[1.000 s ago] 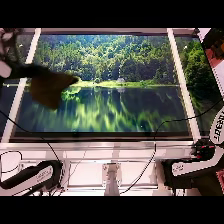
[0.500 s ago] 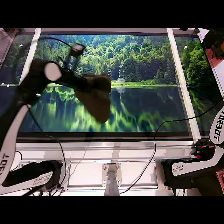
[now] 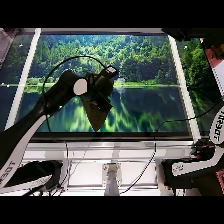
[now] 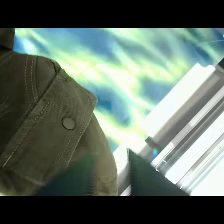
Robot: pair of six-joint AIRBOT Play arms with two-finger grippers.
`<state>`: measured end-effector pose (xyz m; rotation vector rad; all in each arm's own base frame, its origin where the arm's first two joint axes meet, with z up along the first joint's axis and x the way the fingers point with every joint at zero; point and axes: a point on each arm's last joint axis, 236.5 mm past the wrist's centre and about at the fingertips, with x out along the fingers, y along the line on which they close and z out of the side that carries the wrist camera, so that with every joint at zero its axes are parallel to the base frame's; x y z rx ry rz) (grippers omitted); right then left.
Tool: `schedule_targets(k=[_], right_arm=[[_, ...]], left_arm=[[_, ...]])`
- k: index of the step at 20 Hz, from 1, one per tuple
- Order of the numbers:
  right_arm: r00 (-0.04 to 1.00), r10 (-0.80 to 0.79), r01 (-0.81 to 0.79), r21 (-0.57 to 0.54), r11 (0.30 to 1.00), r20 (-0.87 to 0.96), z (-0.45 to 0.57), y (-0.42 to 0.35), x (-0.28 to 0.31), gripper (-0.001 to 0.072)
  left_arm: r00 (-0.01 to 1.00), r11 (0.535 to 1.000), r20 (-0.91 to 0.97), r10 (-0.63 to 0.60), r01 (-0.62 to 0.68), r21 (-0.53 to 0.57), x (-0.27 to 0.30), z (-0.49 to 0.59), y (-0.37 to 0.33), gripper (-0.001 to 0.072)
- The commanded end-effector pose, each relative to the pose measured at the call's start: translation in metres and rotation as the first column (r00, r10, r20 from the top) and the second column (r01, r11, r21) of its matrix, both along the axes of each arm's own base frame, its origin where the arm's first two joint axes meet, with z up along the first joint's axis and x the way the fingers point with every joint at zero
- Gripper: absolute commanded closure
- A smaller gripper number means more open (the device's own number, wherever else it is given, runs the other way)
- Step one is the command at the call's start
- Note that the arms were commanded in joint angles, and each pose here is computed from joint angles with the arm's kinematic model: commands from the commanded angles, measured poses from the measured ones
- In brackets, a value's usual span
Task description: Fold the clothes and pants, and hang the long-sleeved shirts on hangers.
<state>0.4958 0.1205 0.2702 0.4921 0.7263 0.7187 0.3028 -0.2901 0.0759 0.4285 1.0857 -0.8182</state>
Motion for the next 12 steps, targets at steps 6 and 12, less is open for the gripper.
schedule_targets(k=[6,12], right_arm=[[0.923,0.092,-0.103,-0.011,0.995,-0.375,-0.124,-0.001,-0.008,0.0686],[0.775,0.179,-0.149,0.100,0.984,-0.606,-0.238,0.036,-0.032,0.0684]], left_arm=[[0.940,0.957,0.220,0.261,-0.282,0.070,0.058,0.044,0.111,0.0693],[0.790,0.773,-0.160,0.592,-0.613,-0.165,0.055,-0.059,0.169,0.0694]])
